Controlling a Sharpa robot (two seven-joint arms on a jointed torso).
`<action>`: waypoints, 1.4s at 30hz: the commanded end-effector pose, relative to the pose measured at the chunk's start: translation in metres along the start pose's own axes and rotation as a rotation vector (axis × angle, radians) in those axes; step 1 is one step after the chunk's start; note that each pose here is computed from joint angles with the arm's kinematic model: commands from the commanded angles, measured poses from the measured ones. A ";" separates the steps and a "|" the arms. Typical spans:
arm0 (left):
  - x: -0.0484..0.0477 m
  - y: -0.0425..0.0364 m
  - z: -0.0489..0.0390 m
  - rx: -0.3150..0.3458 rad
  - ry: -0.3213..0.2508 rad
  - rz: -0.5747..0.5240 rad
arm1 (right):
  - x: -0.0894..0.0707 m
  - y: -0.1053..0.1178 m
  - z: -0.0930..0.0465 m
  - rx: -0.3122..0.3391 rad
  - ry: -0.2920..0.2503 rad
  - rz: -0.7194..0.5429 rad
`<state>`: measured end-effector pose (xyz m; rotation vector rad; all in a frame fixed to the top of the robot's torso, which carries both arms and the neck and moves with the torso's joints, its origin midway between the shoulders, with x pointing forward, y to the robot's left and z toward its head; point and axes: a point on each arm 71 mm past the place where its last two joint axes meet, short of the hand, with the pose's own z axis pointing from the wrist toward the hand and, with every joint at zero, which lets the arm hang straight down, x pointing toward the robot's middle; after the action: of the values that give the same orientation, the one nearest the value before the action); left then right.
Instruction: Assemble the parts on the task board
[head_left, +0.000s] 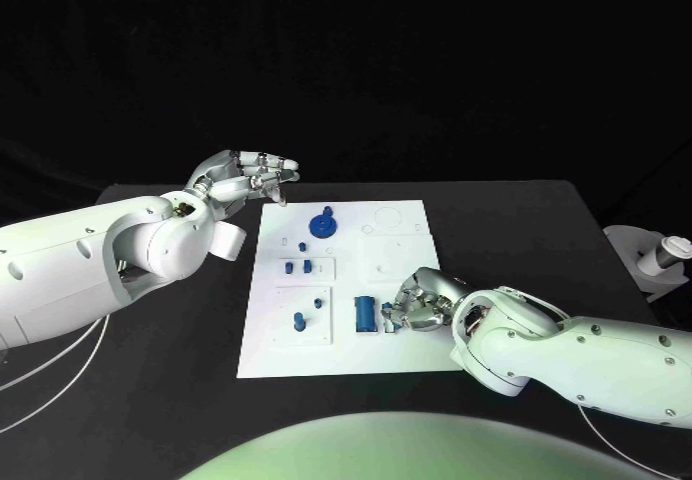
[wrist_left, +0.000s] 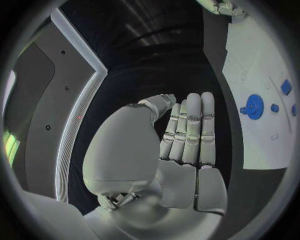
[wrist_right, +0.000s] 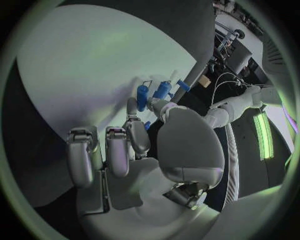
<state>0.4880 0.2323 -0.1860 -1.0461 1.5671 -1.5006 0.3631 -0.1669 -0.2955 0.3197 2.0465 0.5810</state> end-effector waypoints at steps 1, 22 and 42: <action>0.0028 -0.0010 0.0003 0.004 0.021 -0.004 | 0.003 0.000 0.000 0.004 0.010 -0.028; 0.0028 -0.0006 -0.0003 -0.003 0.028 -0.003 | 0.003 0.002 -0.002 -0.010 0.007 -0.065; 0.0017 -0.0003 -0.0006 -0.007 0.027 -0.002 | -0.003 -0.002 -0.010 -0.025 -0.032 -0.081</action>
<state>0.4874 0.2331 -0.1865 -1.0469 1.5820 -1.4996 0.3570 -0.1734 -0.2909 0.2535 2.0235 0.5520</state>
